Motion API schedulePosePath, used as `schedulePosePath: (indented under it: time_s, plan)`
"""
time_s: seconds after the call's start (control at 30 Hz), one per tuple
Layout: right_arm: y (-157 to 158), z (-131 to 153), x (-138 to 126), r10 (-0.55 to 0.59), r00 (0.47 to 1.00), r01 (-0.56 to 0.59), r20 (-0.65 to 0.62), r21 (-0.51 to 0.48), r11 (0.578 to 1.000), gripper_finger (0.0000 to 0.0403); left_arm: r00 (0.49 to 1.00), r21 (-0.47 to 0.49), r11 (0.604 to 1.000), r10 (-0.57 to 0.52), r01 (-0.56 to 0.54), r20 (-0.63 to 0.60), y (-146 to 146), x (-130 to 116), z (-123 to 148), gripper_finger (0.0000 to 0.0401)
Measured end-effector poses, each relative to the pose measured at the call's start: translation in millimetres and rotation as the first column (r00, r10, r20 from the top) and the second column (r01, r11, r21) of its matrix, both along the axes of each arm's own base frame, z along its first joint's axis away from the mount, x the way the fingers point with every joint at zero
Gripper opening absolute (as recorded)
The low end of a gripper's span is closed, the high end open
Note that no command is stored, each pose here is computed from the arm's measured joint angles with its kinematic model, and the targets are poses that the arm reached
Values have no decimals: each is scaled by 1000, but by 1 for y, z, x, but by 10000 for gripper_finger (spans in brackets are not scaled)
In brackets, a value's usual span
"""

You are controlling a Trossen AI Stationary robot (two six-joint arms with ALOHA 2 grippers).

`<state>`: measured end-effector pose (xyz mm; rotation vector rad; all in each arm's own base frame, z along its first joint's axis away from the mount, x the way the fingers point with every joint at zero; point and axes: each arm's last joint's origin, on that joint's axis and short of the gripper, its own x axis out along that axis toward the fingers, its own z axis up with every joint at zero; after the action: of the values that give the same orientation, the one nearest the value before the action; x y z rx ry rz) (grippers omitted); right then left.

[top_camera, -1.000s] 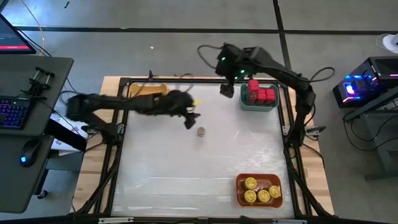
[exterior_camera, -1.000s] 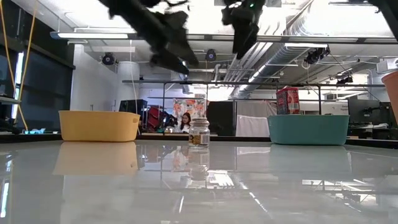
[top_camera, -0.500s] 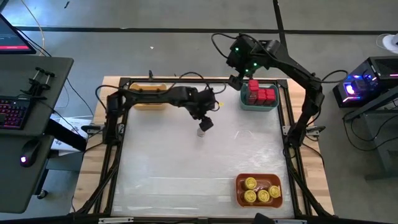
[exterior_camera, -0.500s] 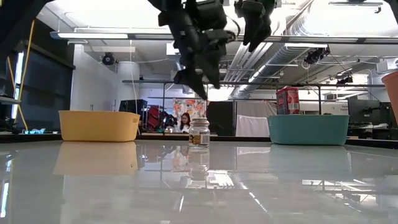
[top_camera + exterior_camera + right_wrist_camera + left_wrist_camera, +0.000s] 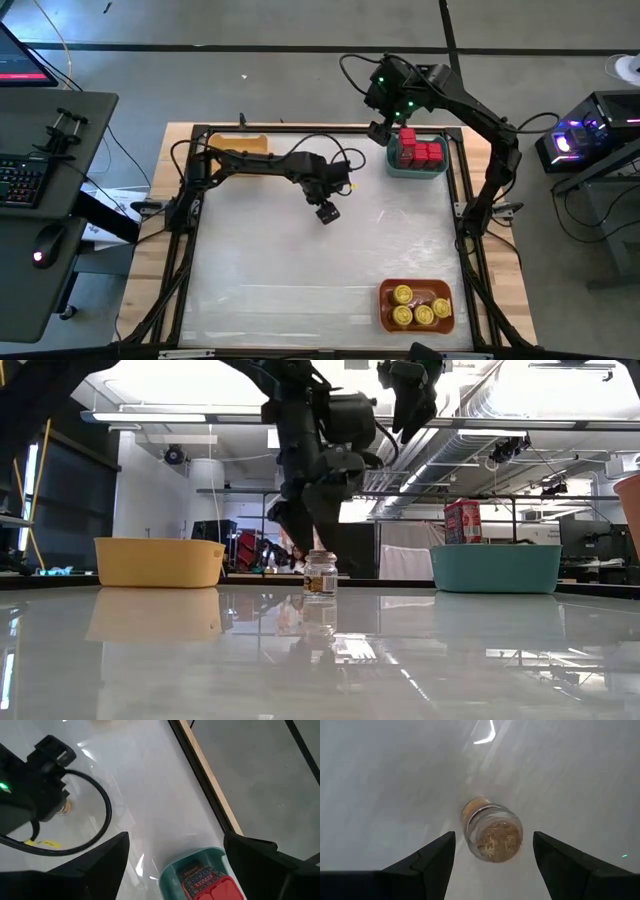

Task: Sort spices by type
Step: Put the brown seasoning bottle into the yellow bin

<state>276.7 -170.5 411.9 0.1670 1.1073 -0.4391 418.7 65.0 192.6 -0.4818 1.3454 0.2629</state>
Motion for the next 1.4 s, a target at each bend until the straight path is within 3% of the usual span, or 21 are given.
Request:
schedulePosePath:
  time_s: [0.2,0.5,0.63,0.77,0.97,1.1,1.2,1.3,1.4]
  plan:
    - [0,0,0,0,1000,0,0,0,1000,321,999,35,999,-40,41,-33,-2,5,-17,252]
    - [0,0,0,0,1000,0,1,-1,1000,321,995,68,993,-93,94,-22,-1,8,-21,249]
    - [0,0,0,0,1000,0,2,-1,1000,321,991,76,988,-135,136,-19,-3,8,-21,213]
    - [0,0,0,0,1000,0,3,-2,1000,321,986,81,983,-165,166,-15,-3,8,-19,136]
    - [0,0,0,0,1000,0,3,-3,1000,321,980,80,979,-178,185,-86,14,-12,0,130]
    - [0,0,1,0,1000,0,7,-5,1000,321,994,206,974,-80,95,-78,44,-42,44,130]
    - [-1,1,2,0,1000,0,19,-12,1000,321,998,292,956,48,-38,-27,70,-73,75,130]
    - [-2,2,3,1,999,0,32,-20,1000,321,973,382,898,232,-219,13,96,-112,97,130]
    - [-2,2,3,1,999,0,40,-25,1000,321,911,428,820,412,-381,21,115,-154,100,130]
